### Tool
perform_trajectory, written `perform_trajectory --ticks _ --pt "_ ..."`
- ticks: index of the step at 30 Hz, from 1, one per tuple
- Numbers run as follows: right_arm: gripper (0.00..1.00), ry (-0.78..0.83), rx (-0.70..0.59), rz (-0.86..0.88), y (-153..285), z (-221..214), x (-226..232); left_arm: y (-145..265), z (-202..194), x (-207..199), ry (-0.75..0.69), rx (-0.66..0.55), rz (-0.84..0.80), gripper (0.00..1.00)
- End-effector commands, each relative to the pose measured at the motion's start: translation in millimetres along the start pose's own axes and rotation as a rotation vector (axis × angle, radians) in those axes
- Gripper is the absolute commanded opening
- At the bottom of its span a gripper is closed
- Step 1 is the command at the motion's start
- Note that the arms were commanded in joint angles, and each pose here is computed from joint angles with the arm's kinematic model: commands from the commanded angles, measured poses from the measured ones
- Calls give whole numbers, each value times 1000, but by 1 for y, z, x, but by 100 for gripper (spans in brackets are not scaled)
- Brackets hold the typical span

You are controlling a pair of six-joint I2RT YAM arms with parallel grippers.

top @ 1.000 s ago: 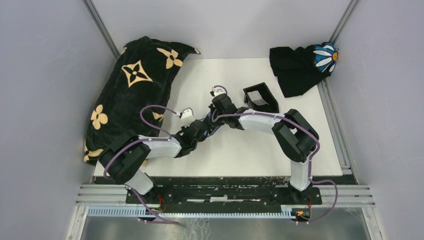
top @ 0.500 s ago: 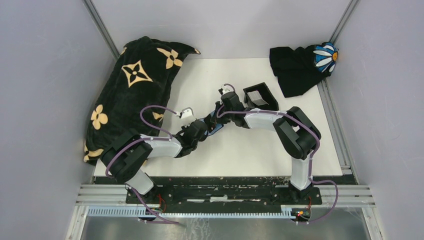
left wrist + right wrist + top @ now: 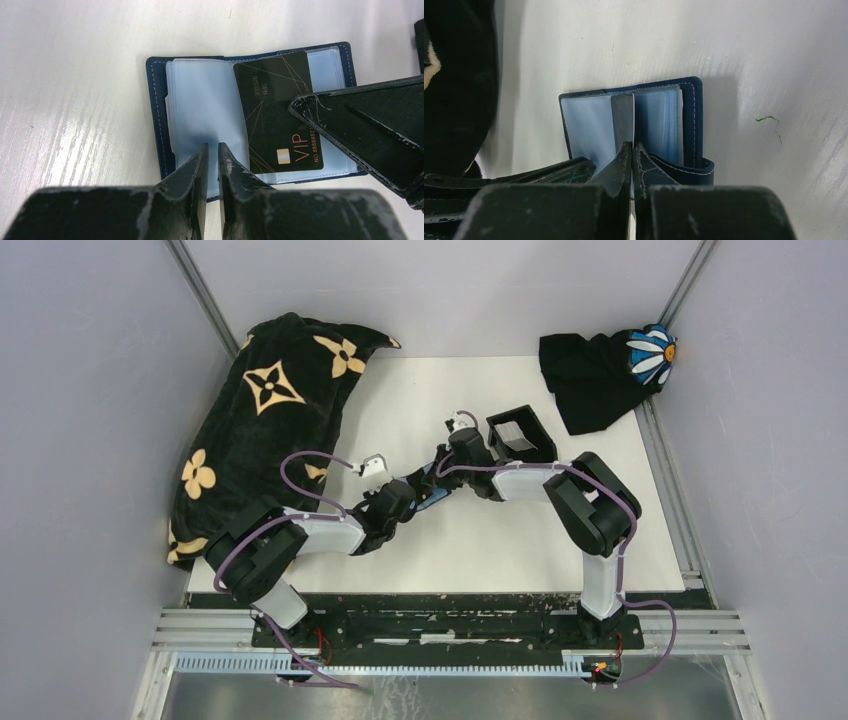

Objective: Put the credit cards into the card holder
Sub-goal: Insert the credit card into the card holder.

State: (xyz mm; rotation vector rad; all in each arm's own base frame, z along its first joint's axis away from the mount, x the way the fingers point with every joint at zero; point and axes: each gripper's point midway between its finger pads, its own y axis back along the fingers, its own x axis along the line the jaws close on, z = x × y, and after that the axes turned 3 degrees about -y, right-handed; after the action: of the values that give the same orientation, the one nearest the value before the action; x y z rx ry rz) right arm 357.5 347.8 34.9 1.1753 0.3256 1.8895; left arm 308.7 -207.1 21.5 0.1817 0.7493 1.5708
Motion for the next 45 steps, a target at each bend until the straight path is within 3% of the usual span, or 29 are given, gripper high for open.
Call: perform_trajectory --ticks 1,21,30,45 --pt "1 -16 93 -91 -4 -39 -35 -2 -30 36 -71 79 107 20" --pt "1 -35 128 -85 -10 -67 -37 -1 -28 32 -78 80 100 20" --pt "1 -28 91 -73 -5 -54 -29 2 -22 41 -86 65 126 20" --pt "1 -50 164 -71 5 -79 -40 0 -23 45 -82 64 139 20"
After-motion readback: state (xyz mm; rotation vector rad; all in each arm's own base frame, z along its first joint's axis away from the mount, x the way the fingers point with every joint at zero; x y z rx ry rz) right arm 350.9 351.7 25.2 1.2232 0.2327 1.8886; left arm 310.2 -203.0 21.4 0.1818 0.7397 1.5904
